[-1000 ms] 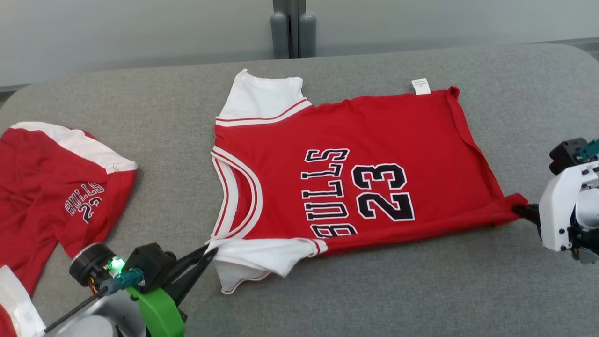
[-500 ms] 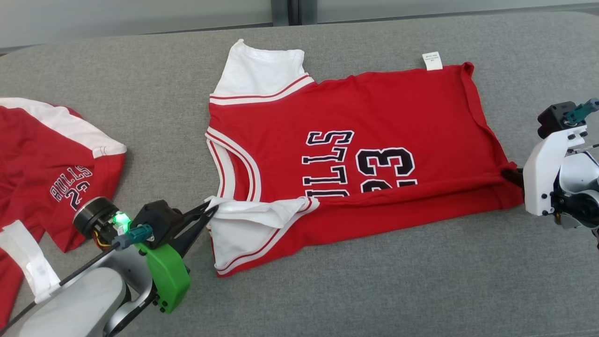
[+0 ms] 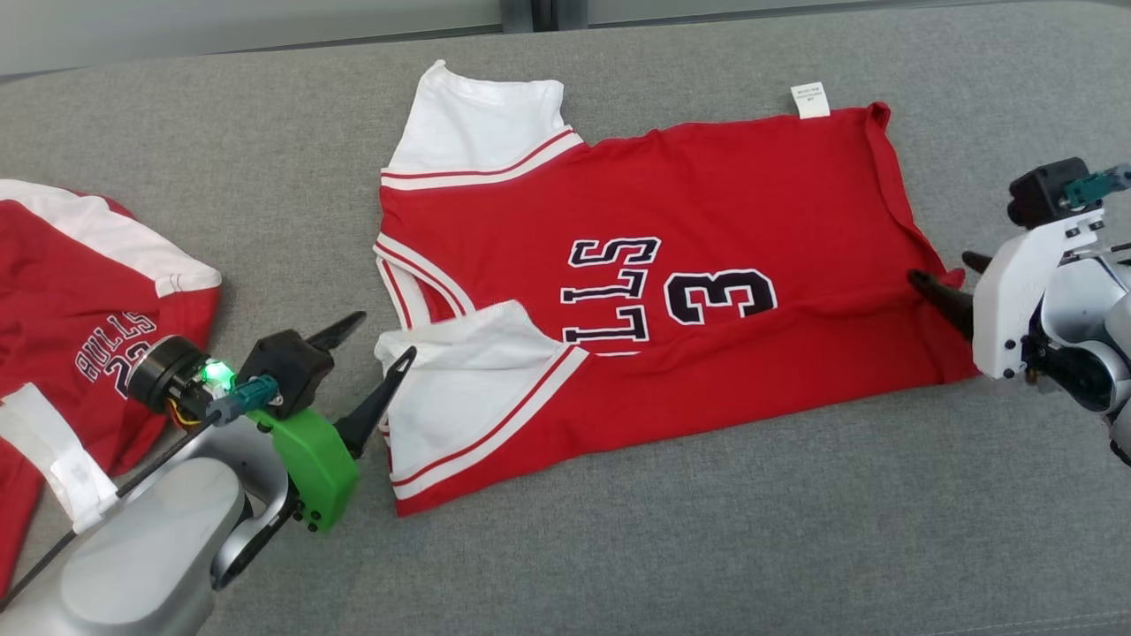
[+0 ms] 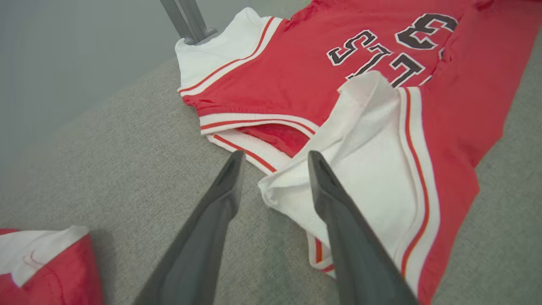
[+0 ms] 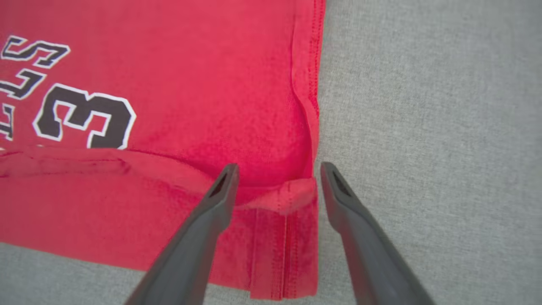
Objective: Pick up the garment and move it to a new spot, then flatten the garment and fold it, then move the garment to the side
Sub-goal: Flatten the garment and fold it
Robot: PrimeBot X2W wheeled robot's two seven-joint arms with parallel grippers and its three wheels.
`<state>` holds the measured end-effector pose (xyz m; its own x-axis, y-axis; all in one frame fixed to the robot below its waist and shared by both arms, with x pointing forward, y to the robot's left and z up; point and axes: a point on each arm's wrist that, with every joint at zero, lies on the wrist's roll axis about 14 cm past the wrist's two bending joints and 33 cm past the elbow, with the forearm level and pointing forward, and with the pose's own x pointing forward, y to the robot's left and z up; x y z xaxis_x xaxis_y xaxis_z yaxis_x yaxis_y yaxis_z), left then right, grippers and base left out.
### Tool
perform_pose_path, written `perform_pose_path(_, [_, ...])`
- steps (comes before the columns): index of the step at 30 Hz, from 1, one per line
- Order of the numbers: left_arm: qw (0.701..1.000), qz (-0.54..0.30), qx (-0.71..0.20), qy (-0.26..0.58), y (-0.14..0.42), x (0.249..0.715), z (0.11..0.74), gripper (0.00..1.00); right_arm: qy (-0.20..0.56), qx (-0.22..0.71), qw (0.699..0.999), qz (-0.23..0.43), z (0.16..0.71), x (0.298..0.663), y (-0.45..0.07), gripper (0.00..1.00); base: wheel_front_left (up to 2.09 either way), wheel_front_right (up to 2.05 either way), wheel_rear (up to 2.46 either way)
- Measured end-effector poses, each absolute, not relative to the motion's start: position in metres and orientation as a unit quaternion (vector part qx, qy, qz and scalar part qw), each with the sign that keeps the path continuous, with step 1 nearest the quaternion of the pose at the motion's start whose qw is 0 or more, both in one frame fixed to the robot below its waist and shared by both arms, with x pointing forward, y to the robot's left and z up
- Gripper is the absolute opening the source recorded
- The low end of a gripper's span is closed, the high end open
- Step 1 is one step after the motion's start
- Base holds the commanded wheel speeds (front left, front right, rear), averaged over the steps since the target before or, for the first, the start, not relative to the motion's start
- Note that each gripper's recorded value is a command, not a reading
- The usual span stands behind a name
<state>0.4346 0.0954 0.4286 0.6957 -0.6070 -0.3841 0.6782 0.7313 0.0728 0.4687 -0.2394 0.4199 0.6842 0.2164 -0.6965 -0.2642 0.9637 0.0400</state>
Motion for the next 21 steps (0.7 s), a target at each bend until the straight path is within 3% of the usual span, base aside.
perform_pose_path(10, [0.971,-0.226,-0.023,0.075,0.09,0.449,0.46,1.0,0.163,-0.038,0.974,0.152,0.476,0.492,-0.225,1.0,0.0,0.0,0.0])
perform_pose_path(13, [0.975,-0.2,-0.082,0.042,0.085,0.445,0.483,1.0,0.102,-0.05,0.98,0.165,0.486,0.484,-0.22,1.0,0.0,0.0,0.0])
perform_pose_path(17, [0.981,-0.155,-0.12,-0.008,0.097,0.435,0.508,1.0,0.08,-0.038,0.983,0.159,0.484,0.47,-0.215,1.0,0.0,0.0,0.0])
perform_pose_path(21, [0.977,-0.12,-0.15,-0.094,0.11,0.425,0.553,1.0,-0.002,0.01,0.99,0.138,0.522,0.463,-0.205,1.0,0.0,0.0,0.0])
